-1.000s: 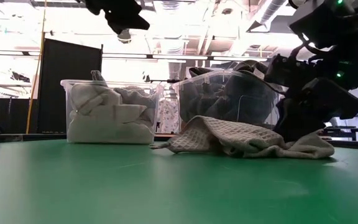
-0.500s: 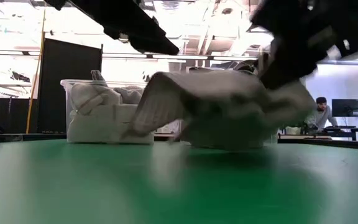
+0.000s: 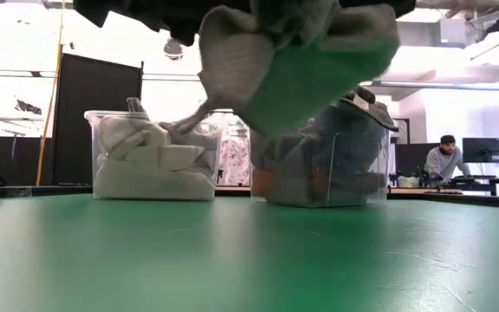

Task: Sort towels by color in basket
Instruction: Put the light gray towel into the left transparent bin

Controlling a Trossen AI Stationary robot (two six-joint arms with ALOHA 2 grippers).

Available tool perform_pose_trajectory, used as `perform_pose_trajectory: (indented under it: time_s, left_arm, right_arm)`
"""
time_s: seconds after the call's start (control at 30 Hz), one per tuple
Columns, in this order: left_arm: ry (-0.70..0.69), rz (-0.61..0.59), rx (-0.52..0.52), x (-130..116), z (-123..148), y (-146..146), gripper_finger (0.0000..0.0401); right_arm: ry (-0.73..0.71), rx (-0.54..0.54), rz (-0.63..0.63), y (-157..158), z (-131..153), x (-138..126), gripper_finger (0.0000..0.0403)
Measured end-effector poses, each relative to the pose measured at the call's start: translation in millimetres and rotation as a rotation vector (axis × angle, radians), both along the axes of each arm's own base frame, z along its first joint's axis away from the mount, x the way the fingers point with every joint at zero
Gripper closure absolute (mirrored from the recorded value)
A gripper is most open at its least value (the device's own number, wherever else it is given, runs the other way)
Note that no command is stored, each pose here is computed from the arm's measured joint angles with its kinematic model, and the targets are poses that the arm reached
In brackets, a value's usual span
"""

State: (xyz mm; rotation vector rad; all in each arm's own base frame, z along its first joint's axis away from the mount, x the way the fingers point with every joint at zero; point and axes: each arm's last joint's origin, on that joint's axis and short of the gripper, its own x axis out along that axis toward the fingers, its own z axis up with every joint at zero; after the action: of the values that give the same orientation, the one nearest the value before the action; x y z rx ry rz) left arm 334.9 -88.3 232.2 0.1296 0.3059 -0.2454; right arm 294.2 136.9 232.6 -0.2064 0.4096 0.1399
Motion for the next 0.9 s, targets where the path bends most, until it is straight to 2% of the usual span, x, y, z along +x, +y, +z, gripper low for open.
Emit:
perform_pose_trajectory:
  time_s: [0.23, 0.43, 0.6, 0.77, 0.9]
  left_arm:
    - [-0.072, -0.01, -0.037, 2, 7, -1, 0.0048]
    - [-0.157, 0.038, 0.014, 2, 14, -4, 0.0076]
    - [-0.161, 0.091, 0.07, 2, 14, -4, 0.0148]
    - [-0.139, 0.105, 0.086, 1, 12, -3, 0.0236]
    - [-0.135, 0.082, 0.104, 1, 11, -3, 0.0276]
  right_arm:
    - [-0.085, -0.031, -0.001, -7, 8, 7, 0.0348]
    - [-0.148, -0.001, -0.056, -19, 14, 13, 0.0342]
    - [-0.168, 0.005, -0.066, -21, 16, 15, 0.0309]
    - [-0.169, -0.009, -0.059, -18, 16, 14, 0.0314]
    - [-0.178, -0.044, -0.026, -12, 17, 11, 0.0313]
